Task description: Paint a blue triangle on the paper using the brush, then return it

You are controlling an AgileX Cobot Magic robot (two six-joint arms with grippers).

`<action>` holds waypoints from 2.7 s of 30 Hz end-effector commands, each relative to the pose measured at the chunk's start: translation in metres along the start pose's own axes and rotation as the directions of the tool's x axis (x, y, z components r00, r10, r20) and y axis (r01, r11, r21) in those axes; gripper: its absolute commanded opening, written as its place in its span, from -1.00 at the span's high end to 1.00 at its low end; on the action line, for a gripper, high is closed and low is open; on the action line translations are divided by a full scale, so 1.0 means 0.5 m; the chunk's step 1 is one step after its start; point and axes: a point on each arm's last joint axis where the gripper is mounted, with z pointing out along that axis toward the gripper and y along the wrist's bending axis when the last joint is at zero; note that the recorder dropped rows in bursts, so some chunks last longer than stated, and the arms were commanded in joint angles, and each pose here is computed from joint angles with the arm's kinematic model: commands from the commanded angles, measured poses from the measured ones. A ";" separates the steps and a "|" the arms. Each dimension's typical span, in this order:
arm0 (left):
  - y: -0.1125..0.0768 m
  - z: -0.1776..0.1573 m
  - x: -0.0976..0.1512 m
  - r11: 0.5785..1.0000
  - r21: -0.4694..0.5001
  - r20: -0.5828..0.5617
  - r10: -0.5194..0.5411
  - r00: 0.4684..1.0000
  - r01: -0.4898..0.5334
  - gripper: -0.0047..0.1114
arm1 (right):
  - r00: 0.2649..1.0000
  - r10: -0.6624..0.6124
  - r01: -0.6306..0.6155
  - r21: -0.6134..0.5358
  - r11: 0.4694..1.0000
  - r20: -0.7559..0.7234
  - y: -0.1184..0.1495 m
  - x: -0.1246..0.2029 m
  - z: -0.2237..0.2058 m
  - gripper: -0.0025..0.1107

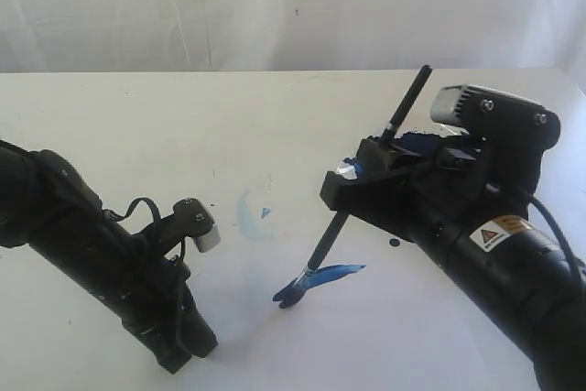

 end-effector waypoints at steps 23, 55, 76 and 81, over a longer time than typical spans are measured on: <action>-0.004 0.002 0.005 1.000 0.021 -0.007 -0.010 1.000 0.010 0.92 | 1.000 0.006 -0.003 0.204 0.979 -0.012 -0.083 -0.007 -0.082 0.96; -0.004 0.002 0.005 1.000 0.023 -0.007 -0.010 1.000 0.010 0.92 | 0.994 0.059 -0.059 -0.005 0.998 0.094 -0.028 -0.045 -0.068 0.96; -0.005 0.002 0.005 1.000 0.024 -0.008 -0.010 1.000 0.010 0.92 | 0.998 0.061 -0.061 0.006 0.998 0.015 -0.001 -0.001 0.001 0.96; -0.005 0.002 0.005 1.000 0.024 -0.008 -0.010 1.000 0.010 0.92 | 0.998 0.064 -0.064 0.006 0.998 0.015 -0.001 -0.001 0.002 0.96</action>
